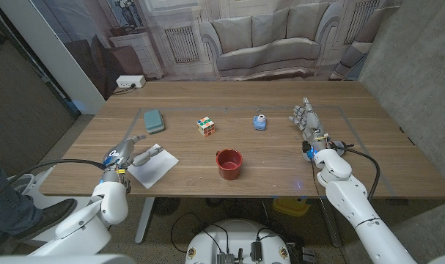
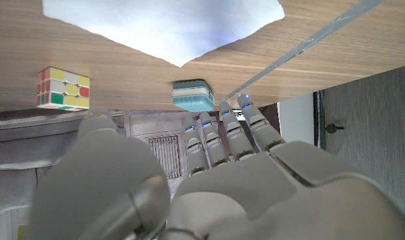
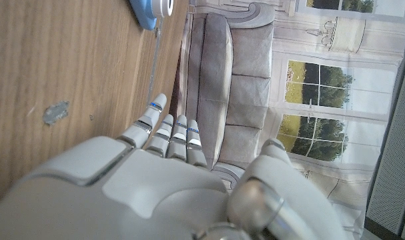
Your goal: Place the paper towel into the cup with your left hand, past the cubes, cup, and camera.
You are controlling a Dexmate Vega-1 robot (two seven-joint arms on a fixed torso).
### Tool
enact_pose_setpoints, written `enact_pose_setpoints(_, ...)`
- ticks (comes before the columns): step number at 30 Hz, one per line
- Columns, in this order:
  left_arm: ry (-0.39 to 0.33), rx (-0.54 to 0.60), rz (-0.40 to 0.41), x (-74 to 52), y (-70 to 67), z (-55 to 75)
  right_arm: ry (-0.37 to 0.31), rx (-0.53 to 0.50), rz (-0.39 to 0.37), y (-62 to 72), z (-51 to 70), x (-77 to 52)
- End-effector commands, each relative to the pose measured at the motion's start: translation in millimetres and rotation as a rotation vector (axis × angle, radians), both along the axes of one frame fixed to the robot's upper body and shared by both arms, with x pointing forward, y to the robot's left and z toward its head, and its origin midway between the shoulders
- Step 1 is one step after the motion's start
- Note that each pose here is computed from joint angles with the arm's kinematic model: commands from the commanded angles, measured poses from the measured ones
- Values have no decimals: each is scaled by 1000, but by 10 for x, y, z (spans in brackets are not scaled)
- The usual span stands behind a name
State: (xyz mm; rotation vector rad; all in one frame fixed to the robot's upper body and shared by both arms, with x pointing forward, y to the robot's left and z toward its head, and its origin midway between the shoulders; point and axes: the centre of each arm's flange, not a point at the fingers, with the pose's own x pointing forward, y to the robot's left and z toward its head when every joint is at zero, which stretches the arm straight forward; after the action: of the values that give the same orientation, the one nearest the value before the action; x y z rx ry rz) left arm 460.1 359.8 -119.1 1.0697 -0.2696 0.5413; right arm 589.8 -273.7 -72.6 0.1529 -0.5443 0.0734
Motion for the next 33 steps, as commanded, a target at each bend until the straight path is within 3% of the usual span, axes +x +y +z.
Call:
enact_pose_setpoints(1, 34, -8, 4, 51, -92, -83, -4, 12, -1, -24, -2, 13)
enact_pose_setpoints(15, 47, -12, -8, 117, -193, -161, 0, 23, 7, -16, -32, 54)
enact_pose_setpoints(33, 82, 39, 58, 153, -330, -306, 0, 36, 11, -24, -72, 52)
